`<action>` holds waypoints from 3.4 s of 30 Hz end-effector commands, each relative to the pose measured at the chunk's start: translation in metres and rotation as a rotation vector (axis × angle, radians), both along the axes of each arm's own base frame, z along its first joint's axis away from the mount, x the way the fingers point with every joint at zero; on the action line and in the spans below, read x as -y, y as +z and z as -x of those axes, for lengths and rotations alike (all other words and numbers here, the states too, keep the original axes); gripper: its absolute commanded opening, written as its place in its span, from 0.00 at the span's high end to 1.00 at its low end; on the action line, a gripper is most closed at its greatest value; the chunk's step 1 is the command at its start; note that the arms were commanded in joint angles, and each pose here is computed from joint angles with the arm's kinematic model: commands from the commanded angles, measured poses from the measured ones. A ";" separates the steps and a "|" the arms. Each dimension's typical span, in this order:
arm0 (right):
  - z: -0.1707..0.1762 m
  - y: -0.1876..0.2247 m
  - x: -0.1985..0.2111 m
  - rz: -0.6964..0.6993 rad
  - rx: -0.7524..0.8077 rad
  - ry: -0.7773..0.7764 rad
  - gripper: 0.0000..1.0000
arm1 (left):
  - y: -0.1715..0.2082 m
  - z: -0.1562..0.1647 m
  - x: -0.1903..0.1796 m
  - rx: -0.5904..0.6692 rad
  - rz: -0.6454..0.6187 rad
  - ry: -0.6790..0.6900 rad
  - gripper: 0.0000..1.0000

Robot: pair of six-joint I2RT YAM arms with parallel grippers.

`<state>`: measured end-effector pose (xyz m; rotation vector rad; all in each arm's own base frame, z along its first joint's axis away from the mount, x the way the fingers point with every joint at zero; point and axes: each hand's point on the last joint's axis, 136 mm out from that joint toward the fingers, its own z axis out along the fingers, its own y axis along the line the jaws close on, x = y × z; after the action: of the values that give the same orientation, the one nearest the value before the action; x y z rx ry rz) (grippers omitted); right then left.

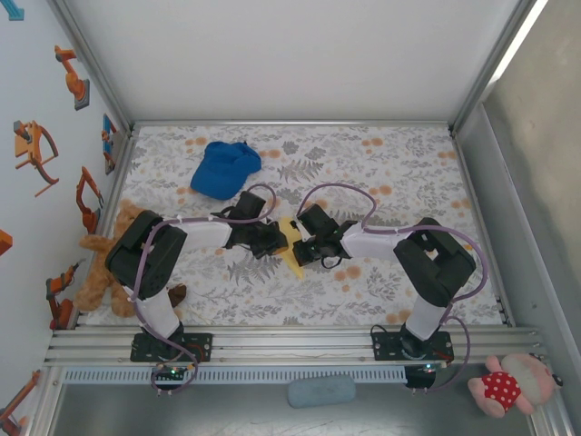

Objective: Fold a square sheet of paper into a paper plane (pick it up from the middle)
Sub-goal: Third fold the triangle at the center of the table.

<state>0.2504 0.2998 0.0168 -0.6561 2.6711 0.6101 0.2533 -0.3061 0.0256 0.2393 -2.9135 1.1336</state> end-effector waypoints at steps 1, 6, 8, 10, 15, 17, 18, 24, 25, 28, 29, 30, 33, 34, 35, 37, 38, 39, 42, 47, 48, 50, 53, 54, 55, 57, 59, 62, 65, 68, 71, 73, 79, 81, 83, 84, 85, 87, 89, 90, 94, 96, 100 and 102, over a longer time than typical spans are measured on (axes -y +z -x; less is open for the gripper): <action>0.005 -0.019 0.015 0.071 -0.047 -0.025 1.00 | -0.008 0.009 -0.006 -0.024 -0.032 -0.019 0.92; 0.005 -0.020 0.015 0.074 -0.048 -0.026 1.00 | -0.014 0.010 -0.009 -0.027 -0.057 -0.021 0.92; 0.005 -0.020 0.016 0.075 -0.049 -0.027 1.00 | -0.016 0.010 -0.010 -0.027 -0.066 -0.020 0.92; 0.005 -0.020 0.015 0.074 -0.048 -0.026 1.00 | -0.018 0.010 -0.011 -0.031 -0.075 -0.021 0.92; 0.006 -0.020 0.015 0.075 -0.049 -0.027 1.00 | -0.021 0.010 -0.012 -0.037 -0.090 -0.018 0.92; 0.005 -0.020 0.015 0.075 -0.049 -0.027 1.00 | -0.023 0.009 -0.012 -0.039 -0.096 -0.019 0.92; 0.005 -0.020 0.015 0.075 -0.049 -0.027 1.00 | -0.023 0.009 -0.012 -0.043 -0.098 -0.020 0.92; 0.006 -0.020 0.016 0.076 -0.048 -0.027 1.00 | -0.024 0.008 -0.013 -0.046 -0.115 -0.021 0.92; 0.006 -0.020 0.016 0.076 -0.048 -0.028 1.00 | -0.025 0.008 -0.014 -0.049 -0.123 -0.022 0.92; 0.005 -0.018 0.016 0.074 -0.046 -0.031 1.00 | -0.027 0.009 -0.017 -0.062 -0.152 -0.022 0.93; 0.005 -0.017 0.016 0.072 -0.046 -0.033 1.00 | -0.029 0.009 -0.019 -0.067 -0.163 -0.022 0.93; 0.004 -0.014 0.014 0.066 -0.043 -0.037 1.00 | -0.031 0.010 -0.021 -0.074 -0.176 -0.021 0.93; 0.002 -0.003 0.013 0.039 -0.040 -0.060 0.98 | -0.037 0.013 -0.027 -0.097 -0.225 -0.019 0.94; 0.000 0.001 0.013 0.031 -0.045 -0.075 0.97 | -0.039 0.013 -0.029 -0.098 -0.234 -0.018 0.95; 0.000 0.005 0.013 0.024 -0.048 -0.083 0.96 | -0.039 0.013 -0.030 -0.102 -0.239 -0.014 0.95; -0.002 0.013 0.013 0.010 -0.044 -0.098 0.93 | -0.041 0.013 -0.031 -0.106 -0.249 -0.010 0.95; -0.003 0.017 0.015 0.003 -0.039 -0.107 0.91 | -0.042 0.013 -0.032 -0.112 -0.255 -0.009 0.95; -0.005 0.021 0.016 -0.005 -0.038 -0.121 0.90 | -0.043 0.014 -0.032 -0.115 -0.257 -0.009 0.96; -0.009 0.033 0.023 -0.033 -0.036 -0.160 0.81 | -0.045 0.014 -0.031 -0.122 -0.260 -0.007 0.96; -0.008 0.050 0.024 -0.098 -0.041 -0.173 0.76 | -0.047 0.013 -0.030 -0.126 -0.265 0.002 0.96; -0.006 0.054 0.022 -0.116 -0.046 -0.164 0.76 | -0.046 0.013 -0.029 -0.127 -0.263 0.006 0.96; -0.002 0.058 0.014 -0.161 -0.069 -0.142 0.78 | -0.045 0.011 -0.028 -0.122 -0.260 0.015 0.96; 0.004 0.062 0.004 -0.233 -0.108 -0.130 0.81 | -0.045 0.008 -0.024 -0.112 -0.251 0.032 0.96; 0.006 0.063 0.000 -0.257 -0.126 -0.121 0.83 | -0.045 0.007 -0.023 -0.110 -0.246 0.039 0.96; 0.007 0.063 -0.003 -0.273 -0.139 -0.120 0.85 | -0.045 0.006 -0.021 -0.107 -0.241 0.042 0.96; 0.010 0.059 -0.009 -0.305 -0.173 -0.119 0.87 | -0.045 0.004 -0.017 -0.104 -0.228 0.048 0.96; 0.013 0.053 -0.014 -0.325 -0.209 -0.116 0.90 | -0.046 0.004 -0.015 -0.105 -0.222 0.043 0.96; 0.016 0.045 -0.018 -0.345 -0.247 -0.116 0.93 | -0.048 0.006 -0.013 -0.111 -0.225 0.037 0.96; 0.019 0.036 -0.022 -0.344 -0.275 -0.112 0.95 | -0.050 0.007 -0.014 -0.117 -0.229 0.036 0.96; 0.021 0.029 -0.024 -0.334 -0.291 -0.105 0.96 | -0.050 0.008 -0.014 -0.119 -0.231 0.034 0.96; 0.022 0.021 -0.022 -0.314 -0.299 -0.110 0.97 | -0.049 0.008 -0.014 -0.119 -0.233 0.032 0.96; 0.023 0.016 -0.019 -0.296 -0.299 -0.114 0.97 | -0.049 0.009 -0.014 -0.121 -0.235 0.030 0.96; 0.024 0.001 -0.013 -0.253 -0.303 -0.128 0.98 | -0.048 0.008 -0.014 -0.120 -0.238 0.025 0.96; 0.025 -0.003 -0.012 -0.245 -0.311 -0.129 0.98 | -0.048 0.008 -0.014 -0.120 -0.239 0.024 0.96; 0.026 -0.006 -0.011 -0.241 -0.318 -0.130 0.98 | -0.048 0.008 -0.015 -0.121 -0.242 0.024 0.96; 0.027 -0.008 -0.011 -0.238 -0.321 -0.131 0.98 | -0.049 0.009 -0.015 -0.122 -0.243 0.023 0.96; 0.029 -0.009 -0.010 -0.237 -0.325 -0.131 0.98 | -0.049 0.009 -0.015 -0.124 -0.244 0.024 0.96; 0.031 -0.009 -0.008 -0.236 -0.329 -0.132 0.98 | -0.050 0.009 -0.016 -0.127 -0.248 0.022 0.96; 0.034 -0.011 -0.006 -0.232 -0.336 -0.132 0.98 | -0.051 0.009 -0.017 -0.129 -0.256 0.024 0.96; 0.035 -0.010 -0.005 -0.232 -0.337 -0.134 0.98 | -0.052 0.010 -0.018 -0.131 -0.259 0.024 0.96; 0.045 -0.012 0.002 -0.227 -0.359 -0.136 0.98 | -0.054 0.011 -0.022 -0.135 -0.279 0.023 0.96; 0.050 -0.012 0.006 -0.226 -0.367 -0.139 0.98 | -0.054 0.011 -0.024 -0.135 -0.286 0.025 0.96; 0.063 -0.011 0.017 -0.225 -0.385 -0.145 0.98 | -0.054 0.012 -0.025 -0.137 -0.293 0.021 0.96; 0.069 -0.011 0.021 -0.223 -0.395 -0.152 0.98 | -0.054 0.011 -0.026 -0.137 -0.294 0.023 0.96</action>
<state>0.2062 0.2955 0.0166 -0.3333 2.7935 1.0953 0.2591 -0.3140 0.0106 0.2710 -2.9263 0.9504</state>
